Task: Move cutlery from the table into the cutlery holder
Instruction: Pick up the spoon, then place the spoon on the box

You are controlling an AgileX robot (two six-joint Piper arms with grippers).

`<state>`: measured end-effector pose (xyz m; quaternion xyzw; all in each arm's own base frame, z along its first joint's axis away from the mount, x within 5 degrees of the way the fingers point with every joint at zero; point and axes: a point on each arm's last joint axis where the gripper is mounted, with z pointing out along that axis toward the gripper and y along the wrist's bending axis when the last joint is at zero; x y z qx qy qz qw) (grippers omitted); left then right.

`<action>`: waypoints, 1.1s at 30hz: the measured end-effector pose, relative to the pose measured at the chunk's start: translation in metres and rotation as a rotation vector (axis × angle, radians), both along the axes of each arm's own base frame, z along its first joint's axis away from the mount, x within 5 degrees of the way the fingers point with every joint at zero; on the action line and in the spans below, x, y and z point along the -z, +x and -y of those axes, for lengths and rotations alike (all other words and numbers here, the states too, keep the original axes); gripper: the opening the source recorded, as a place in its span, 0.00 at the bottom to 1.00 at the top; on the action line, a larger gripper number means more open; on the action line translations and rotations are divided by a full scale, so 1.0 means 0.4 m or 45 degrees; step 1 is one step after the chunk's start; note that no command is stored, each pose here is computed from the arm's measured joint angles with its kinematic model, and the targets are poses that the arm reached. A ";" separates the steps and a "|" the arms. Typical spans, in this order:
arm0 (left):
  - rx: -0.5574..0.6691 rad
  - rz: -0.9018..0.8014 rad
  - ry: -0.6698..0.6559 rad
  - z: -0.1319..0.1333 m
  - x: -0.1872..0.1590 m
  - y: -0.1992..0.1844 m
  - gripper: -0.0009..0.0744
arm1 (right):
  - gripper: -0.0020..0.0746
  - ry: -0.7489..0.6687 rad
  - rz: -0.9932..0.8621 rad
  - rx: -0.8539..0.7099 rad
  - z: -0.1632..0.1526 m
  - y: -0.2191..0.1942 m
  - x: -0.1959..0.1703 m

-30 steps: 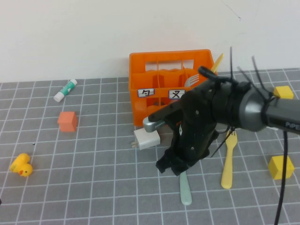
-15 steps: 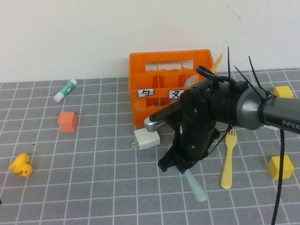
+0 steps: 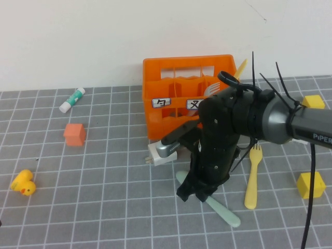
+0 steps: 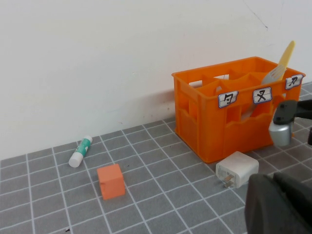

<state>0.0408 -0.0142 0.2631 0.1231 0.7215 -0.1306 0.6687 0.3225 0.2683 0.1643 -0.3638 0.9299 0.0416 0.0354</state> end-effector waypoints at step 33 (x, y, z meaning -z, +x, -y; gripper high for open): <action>0.023 0.017 -0.119 0.007 0.002 0.003 0.01 | 0.17 0.809 1.209 -0.086 -0.066 0.093 -0.424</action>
